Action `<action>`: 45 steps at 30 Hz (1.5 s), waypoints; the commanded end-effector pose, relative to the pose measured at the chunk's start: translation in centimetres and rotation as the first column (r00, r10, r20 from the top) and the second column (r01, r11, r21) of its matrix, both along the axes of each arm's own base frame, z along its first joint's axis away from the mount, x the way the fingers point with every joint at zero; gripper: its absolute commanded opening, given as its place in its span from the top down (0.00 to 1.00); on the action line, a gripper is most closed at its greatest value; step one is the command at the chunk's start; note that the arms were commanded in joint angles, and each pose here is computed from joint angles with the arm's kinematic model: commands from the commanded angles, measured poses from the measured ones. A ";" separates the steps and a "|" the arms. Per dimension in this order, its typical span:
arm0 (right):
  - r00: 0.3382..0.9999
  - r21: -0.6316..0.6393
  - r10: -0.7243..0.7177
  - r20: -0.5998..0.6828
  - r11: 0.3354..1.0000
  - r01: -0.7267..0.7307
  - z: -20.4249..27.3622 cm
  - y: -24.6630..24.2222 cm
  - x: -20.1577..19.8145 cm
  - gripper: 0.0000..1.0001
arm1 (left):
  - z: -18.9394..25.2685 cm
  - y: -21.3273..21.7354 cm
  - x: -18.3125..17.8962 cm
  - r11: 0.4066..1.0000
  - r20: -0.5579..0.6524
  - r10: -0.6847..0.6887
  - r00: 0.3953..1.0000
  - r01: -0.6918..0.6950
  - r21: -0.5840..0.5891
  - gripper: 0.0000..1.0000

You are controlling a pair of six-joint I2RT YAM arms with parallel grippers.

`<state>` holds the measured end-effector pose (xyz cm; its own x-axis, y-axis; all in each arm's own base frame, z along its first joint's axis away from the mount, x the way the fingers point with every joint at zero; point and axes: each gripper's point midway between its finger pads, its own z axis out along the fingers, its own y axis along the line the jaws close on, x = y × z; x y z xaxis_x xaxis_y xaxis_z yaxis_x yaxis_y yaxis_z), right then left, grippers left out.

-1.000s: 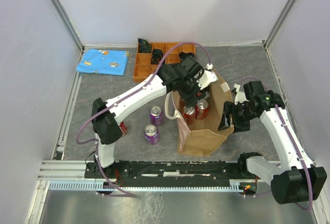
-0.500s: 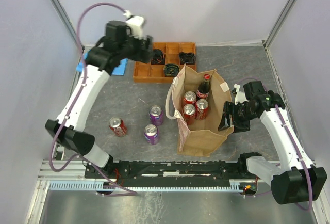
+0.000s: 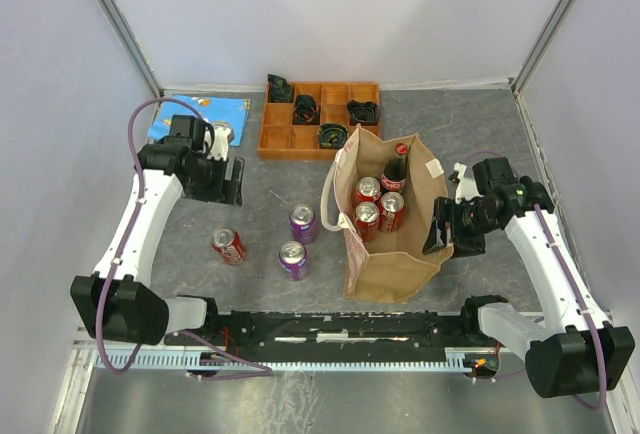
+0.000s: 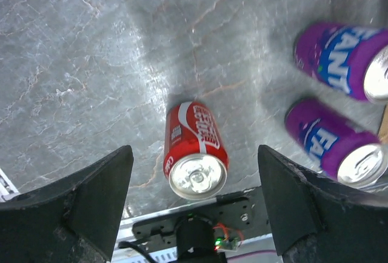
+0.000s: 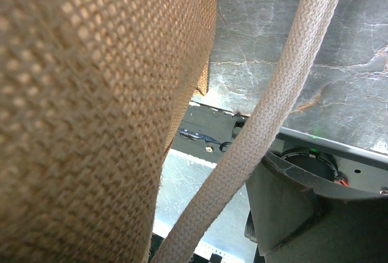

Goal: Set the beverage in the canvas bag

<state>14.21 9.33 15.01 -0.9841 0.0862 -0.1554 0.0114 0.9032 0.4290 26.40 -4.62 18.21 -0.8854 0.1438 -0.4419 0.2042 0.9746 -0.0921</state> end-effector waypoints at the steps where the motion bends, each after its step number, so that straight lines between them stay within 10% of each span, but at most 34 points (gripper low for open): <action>1: 0.999 0.008 0.024 -0.023 1.000 -0.023 -0.1 0.1 -1.0 0.26 | 0.5 0.2 -1.8 0.984 0.046 -0.177 0.983 0.175 0.040 0.11; 20: 1.000 -0.008 0.015 -0.022 1.000 -0.015 -0.2 -0.1 -1.1 0.27 | -7.1 1.4 -7.0 0.914 -0.150 -0.381 0.912 0.396 0.086 0.12; 26: 1.000 -0.012 0.012 -0.026 1.000 -0.013 -0.3 -0.1 -1.0 0.27 | -7.2 0.7 -5.9 0.921 -0.109 -0.373 0.921 0.382 0.075 0.54; 31: 1.000 -0.015 0.010 -0.022 1.000 -0.010 -0.3 -0.1 -1.0 0.27 | -6.6 0.2 -5.1 0.919 -0.085 -0.383 0.920 0.388 0.062 0.70; 38: 1.000 -0.015 0.012 -0.027 1.000 -0.012 -0.4 -0.1 -0.9 0.27 | -6.8 -0.5 -4.9 0.920 -0.087 -0.387 0.918 0.391 0.040 0.12; 45: 0.999 -0.015 0.014 -0.036 1.000 -0.014 -0.4 -0.1 -0.9 0.27 | -7.0 -0.7 -4.1 0.917 -0.081 -0.391 0.917 0.395 0.050 0.08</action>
<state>14.08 9.38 14.88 -0.9850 0.0820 -0.1519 0.0093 0.9039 0.4277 20.13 -4.49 10.09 -0.8077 0.5152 -0.2866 0.5546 0.8289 -0.0730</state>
